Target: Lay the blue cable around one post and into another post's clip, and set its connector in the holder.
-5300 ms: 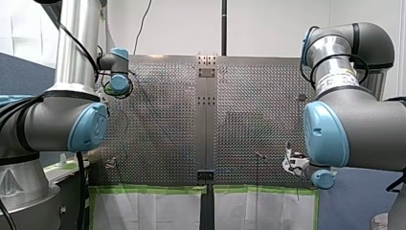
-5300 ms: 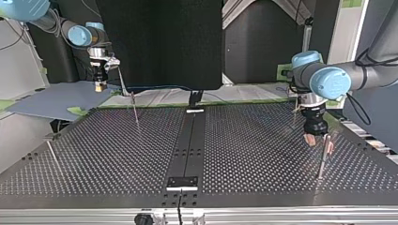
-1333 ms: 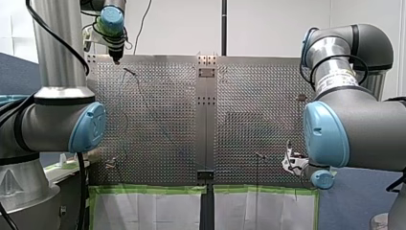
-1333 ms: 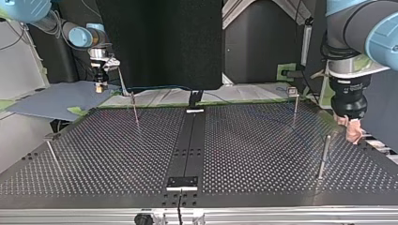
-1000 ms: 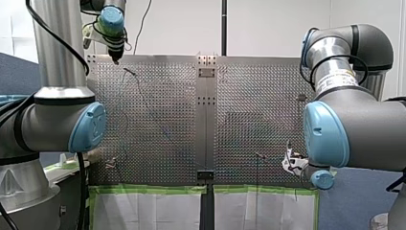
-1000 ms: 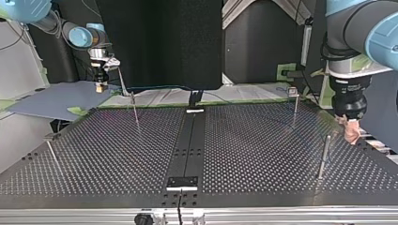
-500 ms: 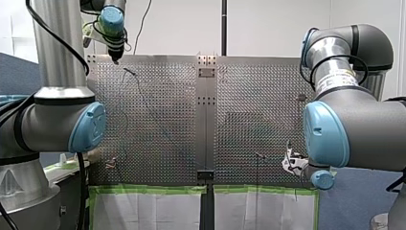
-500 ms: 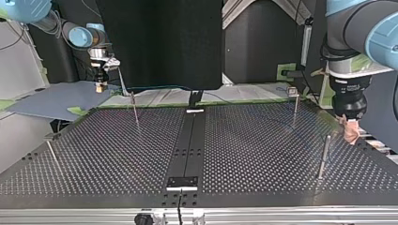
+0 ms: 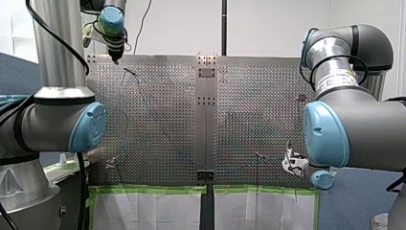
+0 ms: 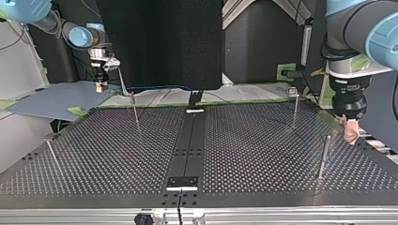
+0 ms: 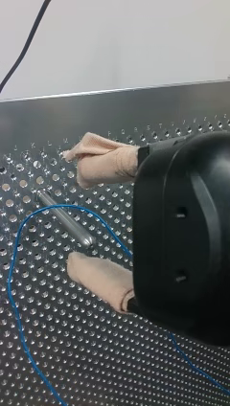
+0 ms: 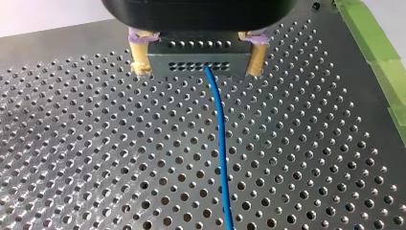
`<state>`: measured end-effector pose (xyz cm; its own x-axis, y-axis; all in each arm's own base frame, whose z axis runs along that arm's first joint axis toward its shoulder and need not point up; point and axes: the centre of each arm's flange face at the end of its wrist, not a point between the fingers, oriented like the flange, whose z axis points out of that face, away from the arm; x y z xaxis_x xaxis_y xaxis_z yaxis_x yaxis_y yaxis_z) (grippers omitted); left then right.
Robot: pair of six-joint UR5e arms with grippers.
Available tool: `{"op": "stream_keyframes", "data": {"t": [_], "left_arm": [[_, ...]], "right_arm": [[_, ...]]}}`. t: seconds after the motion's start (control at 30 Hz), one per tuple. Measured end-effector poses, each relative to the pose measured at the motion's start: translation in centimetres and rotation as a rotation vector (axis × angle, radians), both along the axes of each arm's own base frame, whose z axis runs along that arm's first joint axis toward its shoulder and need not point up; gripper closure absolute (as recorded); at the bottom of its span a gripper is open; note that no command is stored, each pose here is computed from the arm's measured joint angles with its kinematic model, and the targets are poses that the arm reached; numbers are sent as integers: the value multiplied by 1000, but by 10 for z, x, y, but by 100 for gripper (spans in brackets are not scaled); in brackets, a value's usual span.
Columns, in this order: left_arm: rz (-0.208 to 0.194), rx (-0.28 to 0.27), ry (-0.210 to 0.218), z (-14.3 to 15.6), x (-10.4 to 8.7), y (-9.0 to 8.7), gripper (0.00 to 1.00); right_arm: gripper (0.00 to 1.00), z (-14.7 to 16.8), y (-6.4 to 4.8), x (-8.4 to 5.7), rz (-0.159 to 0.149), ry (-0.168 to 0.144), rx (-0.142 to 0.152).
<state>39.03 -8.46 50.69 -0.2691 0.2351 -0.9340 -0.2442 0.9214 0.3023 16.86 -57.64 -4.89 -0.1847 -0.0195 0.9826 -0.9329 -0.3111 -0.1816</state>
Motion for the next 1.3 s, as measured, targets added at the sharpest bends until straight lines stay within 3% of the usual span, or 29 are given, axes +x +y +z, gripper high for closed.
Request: {"op": "stream_keyframes", "data": {"t": [0.67,0.8,0.93,1.1,1.3], "left_arm": [[-3,-1,4,-2,0,-1,0],[-49,5,25,-13,-5,-9,0],[-105,-1,10,-19,-15,-20,0],[-193,-51,-19,-32,-26,-42,0],[-289,-123,19,-72,-21,-69,0]], "right_arm": [[98,-1,0,-1,-2,0,1],[98,-1,0,-1,-2,-1,1],[98,-1,0,-1,-2,-2,1],[98,-1,0,0,1,-3,0],[98,-1,0,-1,-1,-3,2]]}}
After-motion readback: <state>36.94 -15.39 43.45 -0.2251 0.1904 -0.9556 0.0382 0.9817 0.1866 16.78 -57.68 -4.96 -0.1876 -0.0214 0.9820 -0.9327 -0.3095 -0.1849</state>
